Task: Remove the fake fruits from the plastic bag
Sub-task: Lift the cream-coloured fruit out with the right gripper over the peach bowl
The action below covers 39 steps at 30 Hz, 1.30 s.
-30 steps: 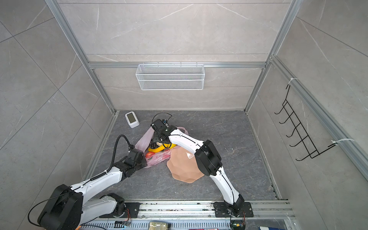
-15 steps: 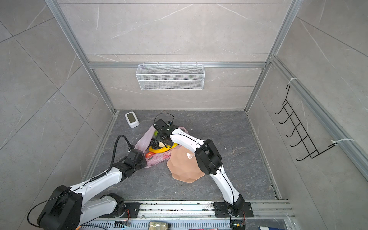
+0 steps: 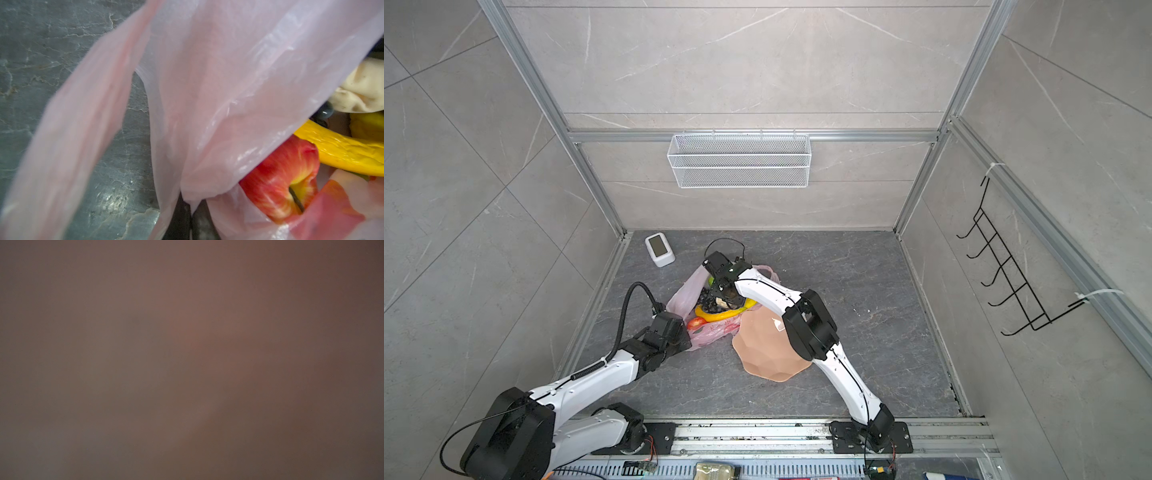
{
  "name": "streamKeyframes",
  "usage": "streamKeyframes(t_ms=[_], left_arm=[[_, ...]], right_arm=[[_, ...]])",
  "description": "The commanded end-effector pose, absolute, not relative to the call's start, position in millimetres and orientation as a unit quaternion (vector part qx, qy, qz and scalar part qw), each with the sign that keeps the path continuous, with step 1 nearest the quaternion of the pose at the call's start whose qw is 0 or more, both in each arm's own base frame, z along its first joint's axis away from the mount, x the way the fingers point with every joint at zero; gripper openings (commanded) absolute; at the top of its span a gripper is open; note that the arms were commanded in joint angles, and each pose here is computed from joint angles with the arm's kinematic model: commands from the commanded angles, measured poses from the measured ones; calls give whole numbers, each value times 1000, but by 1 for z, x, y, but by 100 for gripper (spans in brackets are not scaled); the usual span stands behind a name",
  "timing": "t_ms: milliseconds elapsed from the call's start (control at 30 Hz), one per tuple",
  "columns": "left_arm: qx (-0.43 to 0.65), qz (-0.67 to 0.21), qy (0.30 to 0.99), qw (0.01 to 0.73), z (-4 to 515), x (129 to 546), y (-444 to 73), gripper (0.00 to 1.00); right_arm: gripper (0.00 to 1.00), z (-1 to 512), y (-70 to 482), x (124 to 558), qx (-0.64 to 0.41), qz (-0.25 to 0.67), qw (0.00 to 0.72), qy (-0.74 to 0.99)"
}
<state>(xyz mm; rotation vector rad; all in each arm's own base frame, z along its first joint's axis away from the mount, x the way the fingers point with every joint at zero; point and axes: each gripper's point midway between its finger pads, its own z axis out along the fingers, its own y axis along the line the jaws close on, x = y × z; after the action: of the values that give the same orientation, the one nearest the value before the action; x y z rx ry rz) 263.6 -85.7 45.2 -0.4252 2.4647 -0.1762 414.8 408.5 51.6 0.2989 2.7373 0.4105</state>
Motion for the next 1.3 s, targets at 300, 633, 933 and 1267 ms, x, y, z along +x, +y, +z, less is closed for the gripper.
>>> streamKeyframes(t_ms=[300, 633, 933, 1267], left_arm=[[-158, -66, 929, 329, 52, 268, -86, 0], [-153, -81, 931, 320, 61, 278, -98, 0], [-139, -78, 933, 321, 72, 302, -103, 0], [-140, -103, 930, 323, 76, 326, -96, 0]], right_arm=[[64, 66, 418, 414, 89, 194, 178, 961], [64, 121, 421, 410, 62, 281, 243, 926], [63, 172, 390, 394, -2, 322, 376, 869], [62, 199, 320, 341, -76, 271, 551, 785]])
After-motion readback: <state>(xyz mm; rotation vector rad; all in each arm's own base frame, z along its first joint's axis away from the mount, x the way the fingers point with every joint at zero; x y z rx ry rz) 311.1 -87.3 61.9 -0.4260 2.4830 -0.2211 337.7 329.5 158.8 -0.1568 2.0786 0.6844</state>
